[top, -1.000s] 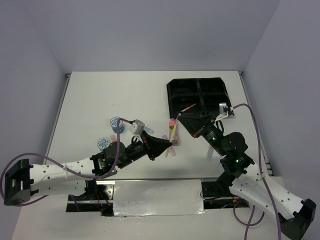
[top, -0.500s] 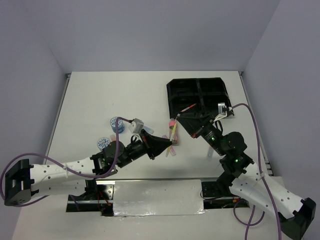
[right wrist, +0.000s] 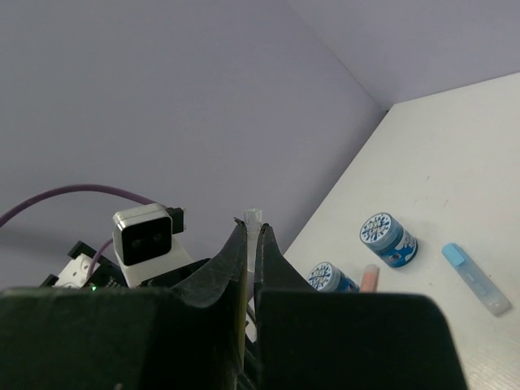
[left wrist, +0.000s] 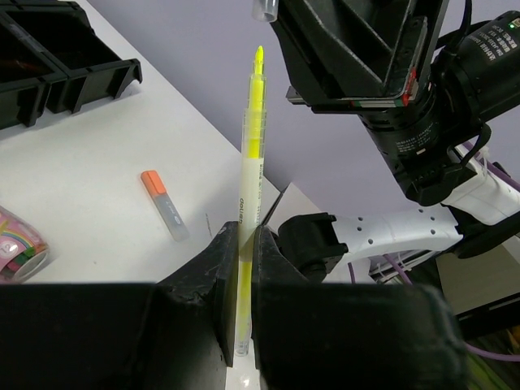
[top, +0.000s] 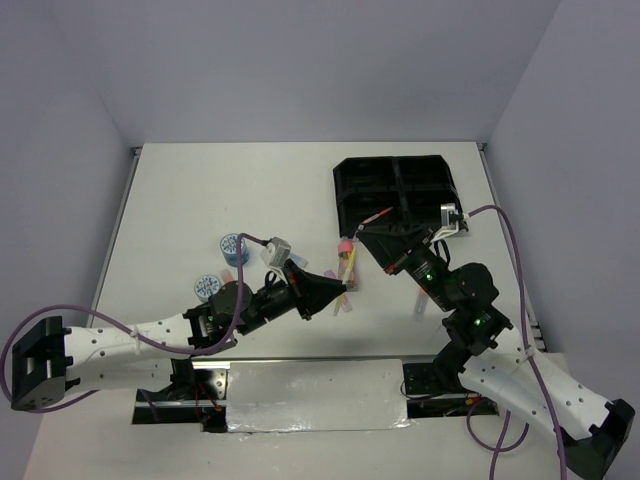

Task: Sort the stationery into containers
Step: Close the pen cap on the pen, then place the pen in the storage box, then pick up the pen from the center of the board.

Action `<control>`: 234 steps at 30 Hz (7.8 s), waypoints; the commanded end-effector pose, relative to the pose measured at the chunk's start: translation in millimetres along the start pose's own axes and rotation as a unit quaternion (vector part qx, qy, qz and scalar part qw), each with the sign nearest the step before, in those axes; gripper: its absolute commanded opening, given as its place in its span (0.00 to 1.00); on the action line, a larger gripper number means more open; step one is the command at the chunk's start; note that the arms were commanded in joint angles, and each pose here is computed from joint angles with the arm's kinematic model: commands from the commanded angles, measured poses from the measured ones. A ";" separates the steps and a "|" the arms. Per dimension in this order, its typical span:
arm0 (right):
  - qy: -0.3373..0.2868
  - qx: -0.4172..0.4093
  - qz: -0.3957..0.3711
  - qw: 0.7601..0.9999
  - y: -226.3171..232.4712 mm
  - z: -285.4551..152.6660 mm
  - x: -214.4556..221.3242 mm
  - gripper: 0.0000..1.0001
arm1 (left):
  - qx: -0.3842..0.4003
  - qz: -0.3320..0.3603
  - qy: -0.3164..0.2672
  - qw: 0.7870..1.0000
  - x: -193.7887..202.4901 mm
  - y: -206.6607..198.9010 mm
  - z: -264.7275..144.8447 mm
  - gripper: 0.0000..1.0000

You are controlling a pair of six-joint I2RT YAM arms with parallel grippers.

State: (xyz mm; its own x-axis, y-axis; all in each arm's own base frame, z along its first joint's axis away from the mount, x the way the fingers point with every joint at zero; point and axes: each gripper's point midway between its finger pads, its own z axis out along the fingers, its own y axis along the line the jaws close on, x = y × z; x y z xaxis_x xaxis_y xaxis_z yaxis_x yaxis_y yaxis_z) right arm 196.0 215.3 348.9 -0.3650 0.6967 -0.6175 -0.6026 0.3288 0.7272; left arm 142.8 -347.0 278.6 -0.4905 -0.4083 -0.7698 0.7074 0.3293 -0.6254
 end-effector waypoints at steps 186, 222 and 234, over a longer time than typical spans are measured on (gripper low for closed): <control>-0.035 0.130 -0.140 0.981 3.4 -121.0 -68.9 0.87 | -0.068 0.505 0.192 0.838 -25.4 265.6 233.6 0.13; 0.180 0.433 -0.179 0.865 -170.2 -59.2 11.9 0.99 | -0.606 0.125 0.038 0.785 -173.8 197.9 -100.5 0.99; 0.189 0.605 -0.079 0.769 -281.4 -144.1 16.1 1.00 | -0.572 0.154 0.065 0.803 -119.1 178.8 -209.1 0.99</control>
State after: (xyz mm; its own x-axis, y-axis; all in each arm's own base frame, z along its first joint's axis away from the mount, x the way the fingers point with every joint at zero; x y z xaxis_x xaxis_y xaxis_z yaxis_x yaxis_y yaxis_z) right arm 269.0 48.1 126.8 -0.6113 0.3902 -0.6885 0.3138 0.9182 0.2418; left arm 229.6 -59.0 242.9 -0.4915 -0.0881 -0.8664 -0.1367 0.9903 -0.0231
